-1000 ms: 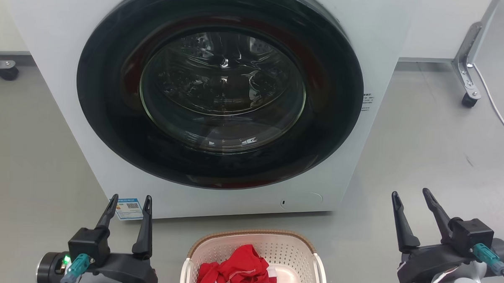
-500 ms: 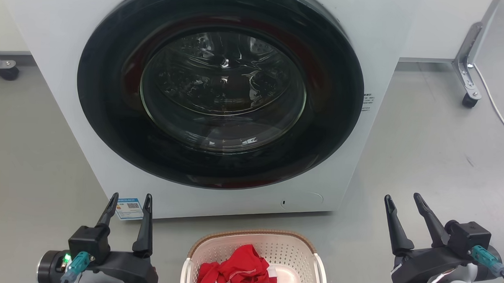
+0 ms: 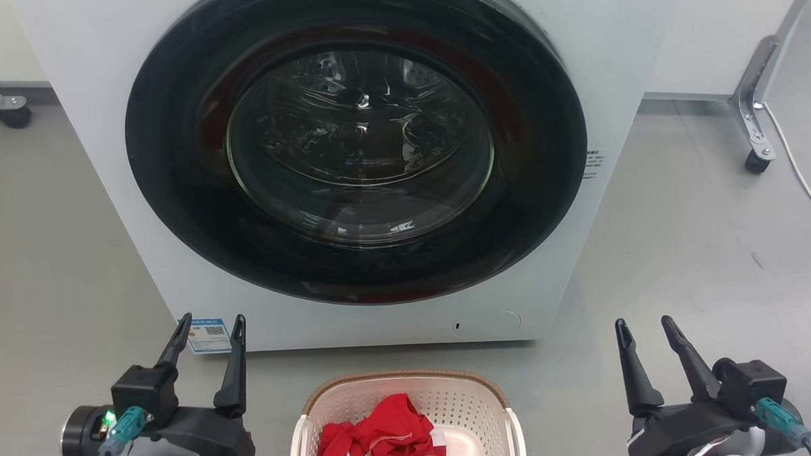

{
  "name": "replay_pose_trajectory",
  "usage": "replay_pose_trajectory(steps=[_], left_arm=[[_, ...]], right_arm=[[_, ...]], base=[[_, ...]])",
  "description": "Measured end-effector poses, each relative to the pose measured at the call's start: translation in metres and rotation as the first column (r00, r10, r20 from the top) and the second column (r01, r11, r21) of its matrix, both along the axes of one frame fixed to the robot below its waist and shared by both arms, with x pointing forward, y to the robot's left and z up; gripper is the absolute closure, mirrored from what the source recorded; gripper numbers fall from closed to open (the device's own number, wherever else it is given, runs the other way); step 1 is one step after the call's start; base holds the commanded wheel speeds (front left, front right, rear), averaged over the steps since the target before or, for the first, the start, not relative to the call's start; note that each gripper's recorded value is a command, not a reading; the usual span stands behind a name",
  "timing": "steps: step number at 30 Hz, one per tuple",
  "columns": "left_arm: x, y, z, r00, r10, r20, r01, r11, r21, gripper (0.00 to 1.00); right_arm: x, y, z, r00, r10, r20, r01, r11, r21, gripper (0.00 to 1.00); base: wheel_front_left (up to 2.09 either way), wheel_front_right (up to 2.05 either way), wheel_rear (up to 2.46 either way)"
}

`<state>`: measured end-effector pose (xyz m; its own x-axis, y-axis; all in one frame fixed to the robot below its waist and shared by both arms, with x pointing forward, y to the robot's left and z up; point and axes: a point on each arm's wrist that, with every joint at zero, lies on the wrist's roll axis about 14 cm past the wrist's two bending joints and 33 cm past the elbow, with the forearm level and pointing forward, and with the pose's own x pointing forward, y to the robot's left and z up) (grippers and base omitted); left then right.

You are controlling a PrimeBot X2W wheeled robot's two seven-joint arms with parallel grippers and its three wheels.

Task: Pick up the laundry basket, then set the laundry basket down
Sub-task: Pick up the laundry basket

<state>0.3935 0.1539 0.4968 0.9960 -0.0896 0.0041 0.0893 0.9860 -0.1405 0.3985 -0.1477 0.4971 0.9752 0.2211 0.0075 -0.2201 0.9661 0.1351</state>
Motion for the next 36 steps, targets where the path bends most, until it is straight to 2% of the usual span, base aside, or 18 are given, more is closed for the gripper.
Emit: replay_pose_trajectory(steps=[19,28,36], left_arm=[[0.009,-0.003,-0.019,0.998,-0.006,-0.056,0.005,1.000,-0.013,0.00],[0.029,-0.011,-0.043,0.993,-0.017,-0.120,0.013,0.999,-0.033,0.00],[0.045,-0.022,-0.081,0.973,-0.036,-0.229,0.025,0.998,-0.051,0.00]], right_arm=[[0.008,0.007,-0.024,0.998,0.016,-0.066,-0.014,1.000,0.018,0.00],[0.025,0.017,-0.055,0.989,0.032,-0.143,-0.027,0.999,0.038,0.00],[0.033,0.024,-0.098,0.967,0.050,-0.251,-0.041,0.998,0.040,0.00]], base=[[0.00,0.00,0.00],[0.00,0.00,0.00],[0.00,0.00,0.00]])
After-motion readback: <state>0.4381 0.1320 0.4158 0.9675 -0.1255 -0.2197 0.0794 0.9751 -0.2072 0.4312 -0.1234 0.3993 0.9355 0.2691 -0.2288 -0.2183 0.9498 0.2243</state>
